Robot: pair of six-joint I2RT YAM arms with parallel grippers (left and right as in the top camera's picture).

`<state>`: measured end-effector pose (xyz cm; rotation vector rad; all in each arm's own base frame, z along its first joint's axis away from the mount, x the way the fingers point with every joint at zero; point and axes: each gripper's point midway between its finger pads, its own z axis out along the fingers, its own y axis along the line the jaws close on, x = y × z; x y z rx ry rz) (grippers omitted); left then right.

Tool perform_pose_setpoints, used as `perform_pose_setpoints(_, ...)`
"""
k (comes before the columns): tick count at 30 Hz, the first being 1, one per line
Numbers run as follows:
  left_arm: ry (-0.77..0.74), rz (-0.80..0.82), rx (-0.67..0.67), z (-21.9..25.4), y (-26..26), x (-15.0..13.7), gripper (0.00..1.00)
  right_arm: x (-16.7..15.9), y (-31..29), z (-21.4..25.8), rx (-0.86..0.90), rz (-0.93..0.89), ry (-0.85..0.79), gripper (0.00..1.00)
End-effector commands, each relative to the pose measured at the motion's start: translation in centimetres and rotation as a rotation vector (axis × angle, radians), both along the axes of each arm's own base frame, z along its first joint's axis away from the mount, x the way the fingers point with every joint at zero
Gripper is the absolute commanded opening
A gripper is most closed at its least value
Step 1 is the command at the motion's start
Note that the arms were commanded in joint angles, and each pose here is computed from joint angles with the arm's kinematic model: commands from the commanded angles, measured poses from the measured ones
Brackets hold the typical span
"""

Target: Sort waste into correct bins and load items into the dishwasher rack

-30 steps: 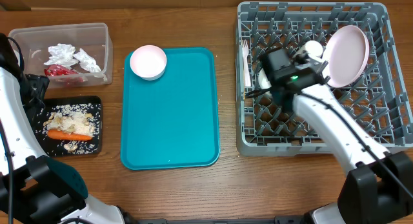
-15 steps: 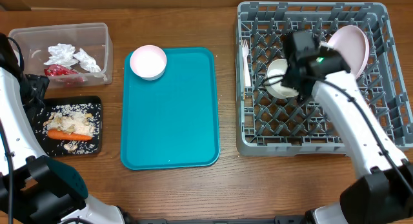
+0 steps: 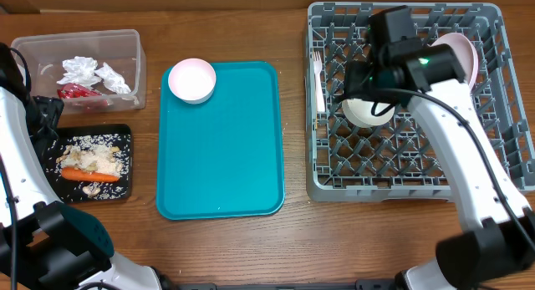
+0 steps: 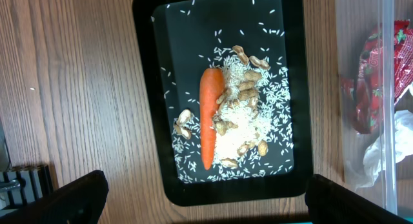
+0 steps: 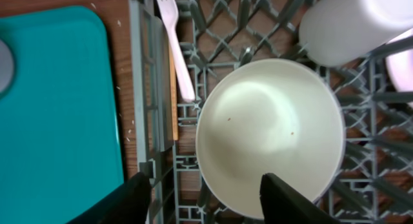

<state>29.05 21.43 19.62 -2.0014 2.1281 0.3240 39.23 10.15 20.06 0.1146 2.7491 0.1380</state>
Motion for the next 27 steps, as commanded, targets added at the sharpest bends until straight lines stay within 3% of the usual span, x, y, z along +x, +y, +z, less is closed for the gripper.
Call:
perform_pose_setpoints(1, -0.018, 0.016, 0.006, 0.4, -0.2, -0.1, 1.0, 0.7, -0.1, -2.5, -0.05, 0.034, 0.057, 0.57)
perform_pose_setpoints(9, -0.018, 0.016, 0.006, 0.4, -0.2, -0.1, 1.0, 1.0, -0.6, -4.0, -0.086, 0.025, 0.09, 0.54)
perform_pose_setpoints(15, -0.018, 0.016, 0.006, 0.4, -0.2, -0.1, 1.0, 0.8, -0.6, -4.5, -0.092, 0.026, 0.113, 0.38)
perform_pose_setpoints(27, -0.018, 0.016, 0.006, 0.4, -0.2, -0.1, 1.0, 0.1, 0.0, -5.5, -0.062, 0.034, 0.149, 0.3)
